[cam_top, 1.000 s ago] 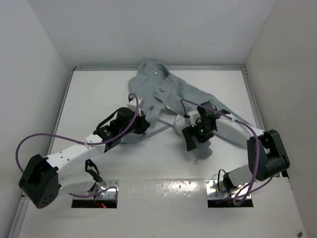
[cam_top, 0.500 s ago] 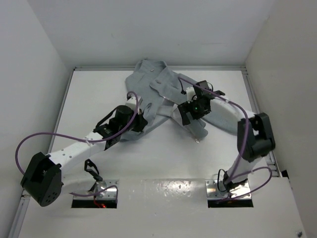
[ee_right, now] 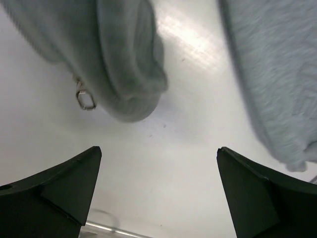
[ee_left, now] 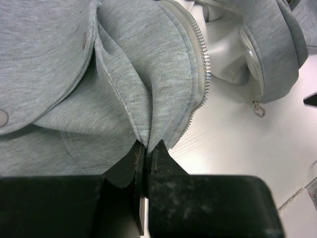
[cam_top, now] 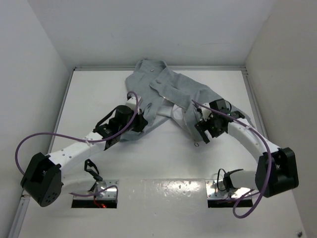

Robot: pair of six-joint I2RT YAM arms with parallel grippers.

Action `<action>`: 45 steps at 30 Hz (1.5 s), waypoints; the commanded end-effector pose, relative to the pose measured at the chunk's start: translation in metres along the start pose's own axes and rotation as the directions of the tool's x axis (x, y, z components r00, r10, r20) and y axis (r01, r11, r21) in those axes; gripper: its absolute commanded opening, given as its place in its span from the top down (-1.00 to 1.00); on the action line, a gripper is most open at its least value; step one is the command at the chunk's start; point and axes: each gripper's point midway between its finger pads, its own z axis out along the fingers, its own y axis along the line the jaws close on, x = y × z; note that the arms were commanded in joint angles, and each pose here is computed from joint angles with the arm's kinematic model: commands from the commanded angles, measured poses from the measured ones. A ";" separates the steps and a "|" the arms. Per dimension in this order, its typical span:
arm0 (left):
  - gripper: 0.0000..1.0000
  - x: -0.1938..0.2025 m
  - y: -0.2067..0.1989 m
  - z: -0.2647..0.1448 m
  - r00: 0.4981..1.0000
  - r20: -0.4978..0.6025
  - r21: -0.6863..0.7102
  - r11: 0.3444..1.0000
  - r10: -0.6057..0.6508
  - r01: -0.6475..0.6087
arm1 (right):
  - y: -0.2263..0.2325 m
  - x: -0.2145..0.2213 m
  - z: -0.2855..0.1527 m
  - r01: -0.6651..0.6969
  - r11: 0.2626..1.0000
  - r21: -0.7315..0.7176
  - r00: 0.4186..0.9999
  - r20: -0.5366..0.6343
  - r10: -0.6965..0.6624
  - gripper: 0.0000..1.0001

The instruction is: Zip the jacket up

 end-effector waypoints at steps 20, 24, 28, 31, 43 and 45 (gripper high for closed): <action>1.00 -0.018 -0.008 -0.001 0.998 0.059 0.040 0.999 -0.014 0.012 | 0.033 -0.026 0.045 0.033 0.971 -0.237 0.996 0.085 -0.013 -1.00; 1.00 -0.015 -0.008 0.001 0.999 0.047 0.045 0.999 -0.014 0.012 | 0.033 -0.032 0.048 0.041 0.968 -0.247 0.995 0.094 -0.018 -0.96; 1.00 -0.013 -0.007 0.001 0.999 0.047 0.045 0.999 -0.014 0.012 | 0.034 -0.035 0.051 0.058 0.964 -0.261 0.994 0.106 -0.031 -0.52; 1.00 -0.013 -0.007 0.001 0.999 0.047 0.045 0.999 -0.014 0.012 | 0.038 -0.037 0.051 0.075 0.956 -0.284 0.992 0.123 -0.042 -0.12; 1.00 -0.008 -0.024 -0.006 0.998 0.044 0.156 0.987 -0.046 0.039 | 0.077 -0.042 0.030 0.015 0.865 -0.502 0.977 0.193 0.095 1.00; 1.00 -0.007 -0.028 -0.010 0.998 0.053 0.185 0.982 -0.044 0.034 | 0.094 -0.061 0.010 0.015 0.770 -0.638 0.945 0.262 0.198 1.00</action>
